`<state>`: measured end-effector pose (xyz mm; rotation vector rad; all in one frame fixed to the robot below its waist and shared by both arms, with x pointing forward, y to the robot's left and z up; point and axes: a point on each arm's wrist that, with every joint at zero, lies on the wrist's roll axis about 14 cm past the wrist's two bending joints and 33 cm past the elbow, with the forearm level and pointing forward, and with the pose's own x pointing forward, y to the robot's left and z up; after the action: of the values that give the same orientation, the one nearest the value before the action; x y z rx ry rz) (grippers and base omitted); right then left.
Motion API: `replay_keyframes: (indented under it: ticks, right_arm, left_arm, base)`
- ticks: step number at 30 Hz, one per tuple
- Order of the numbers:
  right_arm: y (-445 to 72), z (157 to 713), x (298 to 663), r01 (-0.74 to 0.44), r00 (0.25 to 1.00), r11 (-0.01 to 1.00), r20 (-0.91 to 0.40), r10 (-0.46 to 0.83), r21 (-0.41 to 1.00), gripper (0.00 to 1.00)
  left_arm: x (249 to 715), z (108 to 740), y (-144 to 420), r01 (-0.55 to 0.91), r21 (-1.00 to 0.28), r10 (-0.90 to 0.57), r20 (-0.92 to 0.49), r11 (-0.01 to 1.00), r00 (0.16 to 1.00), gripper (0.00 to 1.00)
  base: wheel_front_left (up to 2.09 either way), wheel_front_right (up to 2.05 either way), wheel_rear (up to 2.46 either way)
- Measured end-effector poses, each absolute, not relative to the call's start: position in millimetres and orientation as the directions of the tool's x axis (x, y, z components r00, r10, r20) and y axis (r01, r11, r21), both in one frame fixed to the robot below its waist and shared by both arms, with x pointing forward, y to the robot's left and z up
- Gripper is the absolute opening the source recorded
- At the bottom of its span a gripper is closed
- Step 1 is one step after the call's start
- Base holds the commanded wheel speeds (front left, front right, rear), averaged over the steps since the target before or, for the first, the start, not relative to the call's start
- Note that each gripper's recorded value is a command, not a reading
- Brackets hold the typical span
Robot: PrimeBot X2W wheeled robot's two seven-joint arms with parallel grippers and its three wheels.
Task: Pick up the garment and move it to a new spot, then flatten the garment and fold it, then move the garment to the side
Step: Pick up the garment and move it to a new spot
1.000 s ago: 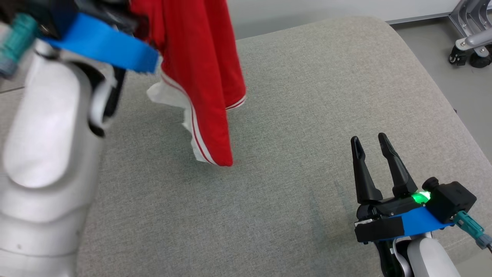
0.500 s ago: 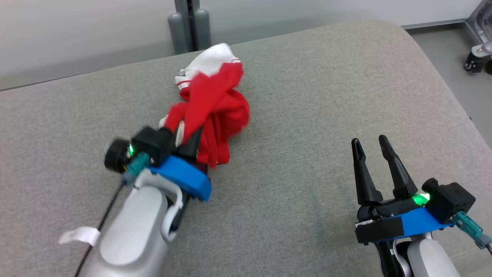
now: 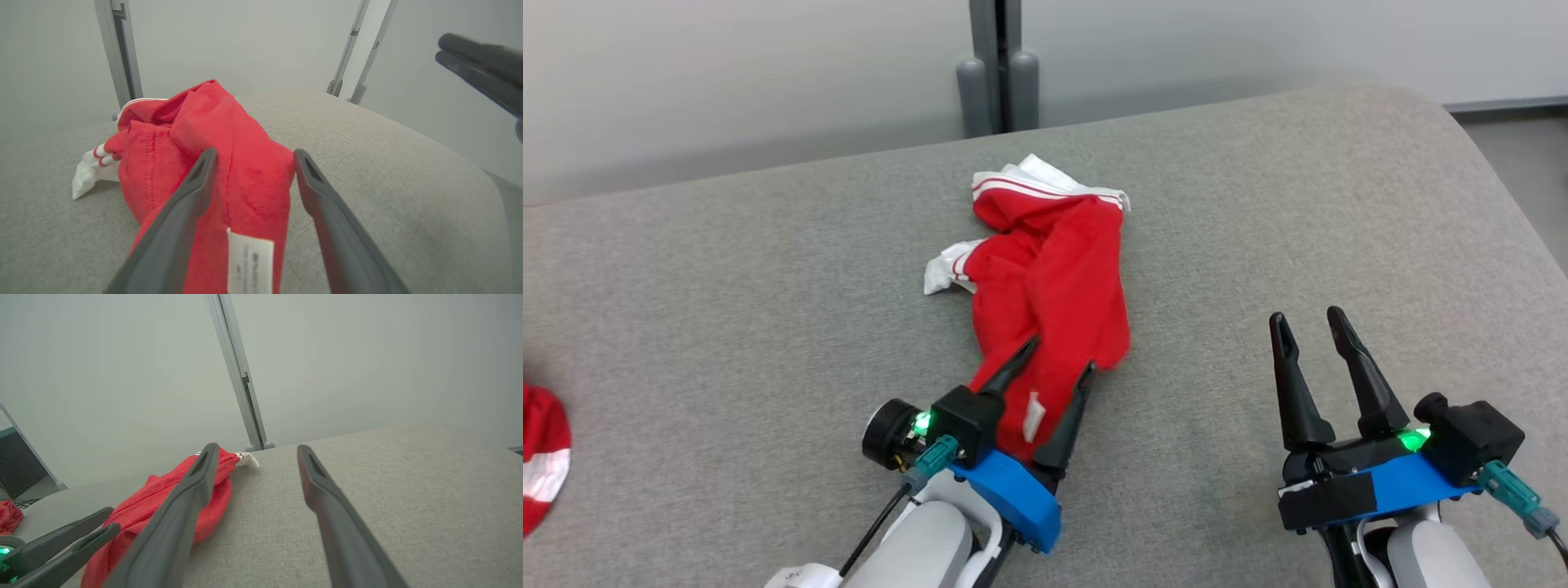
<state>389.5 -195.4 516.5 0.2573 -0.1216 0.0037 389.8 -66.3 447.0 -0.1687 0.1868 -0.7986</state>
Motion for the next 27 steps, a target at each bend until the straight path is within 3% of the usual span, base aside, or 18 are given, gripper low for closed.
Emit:
replay_keyframes:
  ticks: [8,16,21,27]
  right_arm:
    - [-181.9,520.9,391.3,-0.061,0.990,0.968,0.136,0.028,0.244,1.00]
    - [-170.2,524.1,392.3,-0.096,0.987,0.968,0.147,0.063,0.231,1.00]
    - [-166.0,526.3,389.4,-0.108,0.985,0.969,0.152,0.075,0.221,1.00]
    - [-167.2,526.6,383.0,-0.105,0.986,0.973,0.152,0.074,0.207,1.00]
  left_arm:
    - [402.4,503.3,-46.4,0.634,-0.201,-0.636,0.061,0.747,0.769,1.00]
    - [421.3,537.6,49.5,0.395,-0.141,-0.374,0.157,0.908,0.914,1.00]
    - [411.0,542.8,115.5,0.209,-0.111,-0.188,0.174,0.972,0.967,1.00]
    - [387.9,523.4,158.1,0.087,-0.074,-0.077,0.120,0.994,0.990,1.00]
  base:
    - [0.00,0.00,0.00]
    - [0.00,0.00,0.00]
    - [0.00,0.00,0.00]
    - [0.00,0.00,0.00]
